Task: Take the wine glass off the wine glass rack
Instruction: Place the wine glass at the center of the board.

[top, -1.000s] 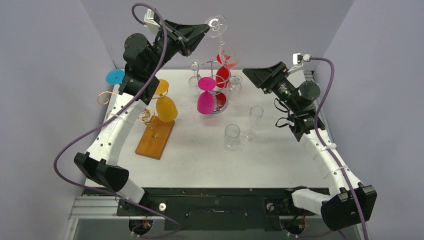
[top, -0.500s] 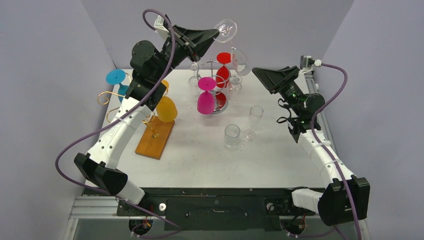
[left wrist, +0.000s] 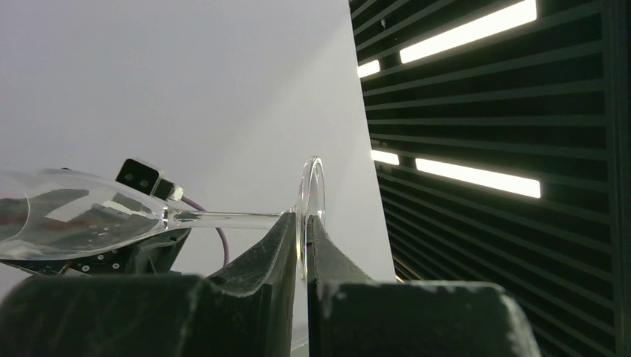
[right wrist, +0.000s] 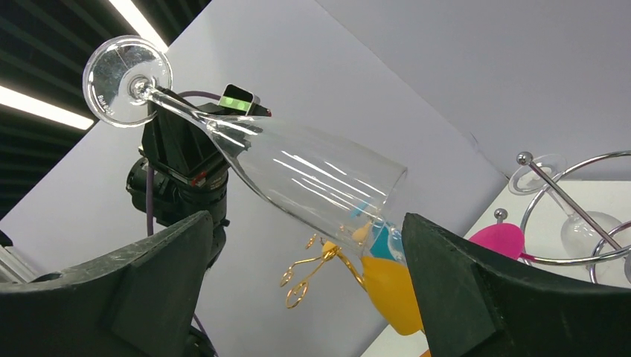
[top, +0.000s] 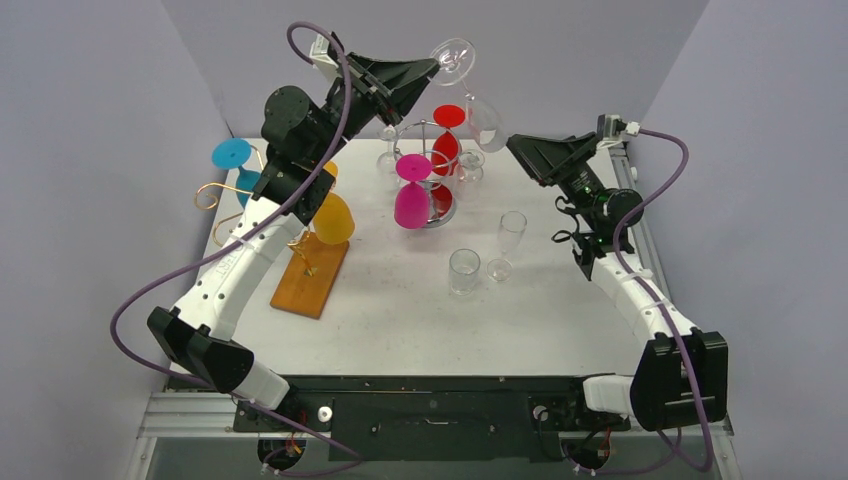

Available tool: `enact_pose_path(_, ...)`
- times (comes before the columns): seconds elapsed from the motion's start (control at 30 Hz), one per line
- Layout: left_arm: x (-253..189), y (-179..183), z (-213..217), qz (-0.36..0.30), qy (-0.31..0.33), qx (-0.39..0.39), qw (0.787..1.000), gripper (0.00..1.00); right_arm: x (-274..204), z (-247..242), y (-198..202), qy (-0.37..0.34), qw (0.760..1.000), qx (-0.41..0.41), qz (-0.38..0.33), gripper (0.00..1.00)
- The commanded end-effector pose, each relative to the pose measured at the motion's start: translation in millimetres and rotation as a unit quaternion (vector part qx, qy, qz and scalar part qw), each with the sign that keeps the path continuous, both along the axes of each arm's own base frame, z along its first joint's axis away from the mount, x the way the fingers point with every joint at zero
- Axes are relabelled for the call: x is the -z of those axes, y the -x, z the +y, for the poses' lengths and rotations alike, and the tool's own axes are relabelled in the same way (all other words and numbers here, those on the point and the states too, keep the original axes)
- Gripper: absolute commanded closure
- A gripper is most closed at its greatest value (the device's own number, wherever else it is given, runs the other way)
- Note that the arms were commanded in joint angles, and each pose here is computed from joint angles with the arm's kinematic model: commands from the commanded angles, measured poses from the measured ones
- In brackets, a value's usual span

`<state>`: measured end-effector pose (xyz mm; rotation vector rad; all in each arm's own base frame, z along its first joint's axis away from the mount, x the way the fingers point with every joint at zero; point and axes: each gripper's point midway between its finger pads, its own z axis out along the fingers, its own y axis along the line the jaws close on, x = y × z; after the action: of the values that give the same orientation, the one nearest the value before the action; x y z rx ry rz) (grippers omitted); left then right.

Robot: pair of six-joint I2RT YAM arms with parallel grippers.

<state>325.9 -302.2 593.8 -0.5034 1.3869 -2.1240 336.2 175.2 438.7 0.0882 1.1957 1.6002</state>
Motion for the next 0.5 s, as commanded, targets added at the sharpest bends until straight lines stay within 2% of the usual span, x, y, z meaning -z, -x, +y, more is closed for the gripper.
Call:
enact_pose_path(0.0,-42.0,31.4,14.7,-0.061,0.045,0.008,0.997,1.0,-21.5,1.2,16.2,-0.021,0.998,-0.021,-0.058,0.07)
enact_pose_path(0.47,-31.1,30.4,9.4,-0.048,0.067,0.034,0.996,1.0,-52.5,10.1,46.4,-0.095,0.982,-0.119,-0.111,0.11)
